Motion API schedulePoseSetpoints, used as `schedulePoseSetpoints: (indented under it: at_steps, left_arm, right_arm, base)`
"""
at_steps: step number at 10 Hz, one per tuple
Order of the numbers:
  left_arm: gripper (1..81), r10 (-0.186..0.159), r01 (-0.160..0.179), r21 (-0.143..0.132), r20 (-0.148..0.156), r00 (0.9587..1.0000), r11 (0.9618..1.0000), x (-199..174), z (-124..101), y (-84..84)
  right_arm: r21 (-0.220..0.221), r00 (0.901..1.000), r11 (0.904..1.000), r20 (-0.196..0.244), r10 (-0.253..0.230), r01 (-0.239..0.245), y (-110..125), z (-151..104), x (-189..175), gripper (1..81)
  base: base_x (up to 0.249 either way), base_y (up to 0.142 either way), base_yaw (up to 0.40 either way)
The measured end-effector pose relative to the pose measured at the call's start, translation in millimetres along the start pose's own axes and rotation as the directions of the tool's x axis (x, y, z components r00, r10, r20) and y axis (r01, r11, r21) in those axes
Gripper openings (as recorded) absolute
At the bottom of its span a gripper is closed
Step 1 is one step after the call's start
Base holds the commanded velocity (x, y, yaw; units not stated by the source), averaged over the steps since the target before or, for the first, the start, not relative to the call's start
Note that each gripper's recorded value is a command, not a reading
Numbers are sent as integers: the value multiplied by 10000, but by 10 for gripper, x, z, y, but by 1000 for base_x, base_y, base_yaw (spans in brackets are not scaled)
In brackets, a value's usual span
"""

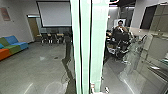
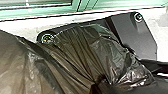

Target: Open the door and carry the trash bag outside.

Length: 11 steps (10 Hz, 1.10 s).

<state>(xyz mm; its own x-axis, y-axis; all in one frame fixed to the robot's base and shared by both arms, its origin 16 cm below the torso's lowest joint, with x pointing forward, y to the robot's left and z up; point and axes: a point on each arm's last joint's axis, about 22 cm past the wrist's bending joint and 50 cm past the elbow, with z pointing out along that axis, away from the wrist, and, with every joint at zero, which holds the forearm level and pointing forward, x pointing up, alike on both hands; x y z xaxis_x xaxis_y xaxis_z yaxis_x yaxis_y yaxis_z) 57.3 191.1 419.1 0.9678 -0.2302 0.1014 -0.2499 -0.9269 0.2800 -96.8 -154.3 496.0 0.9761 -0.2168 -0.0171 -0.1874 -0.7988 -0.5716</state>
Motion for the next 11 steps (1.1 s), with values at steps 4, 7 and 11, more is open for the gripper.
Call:
schedulePoseSetpoints:
  at_steps: [4, 7, 11]
  left_arm:
    - [10, 6, -6, 40, 29, 10000, 10000, -6, -10, -37]
    - [10, 0, 0, -4, 44, 10000, 10000, -20, -7, -16]
    - [10, -3, 3, -156, 10, 10000, 9999, -16, 2, 60]
  right_arm:
    - [524, 9992, 9986, -387, 64, -43, 63, -652, 134, 811]
    - [1208, 9977, 9926, -654, 179, -99, -145, -1133, 230, 811]
    - [1918, 9929, 9814, -1161, 260, -33, -442, -1904, 465, 811]
  base:
    - [0, 0, 0]
    - [0, 0, 0]
    - [0, 0, 0]
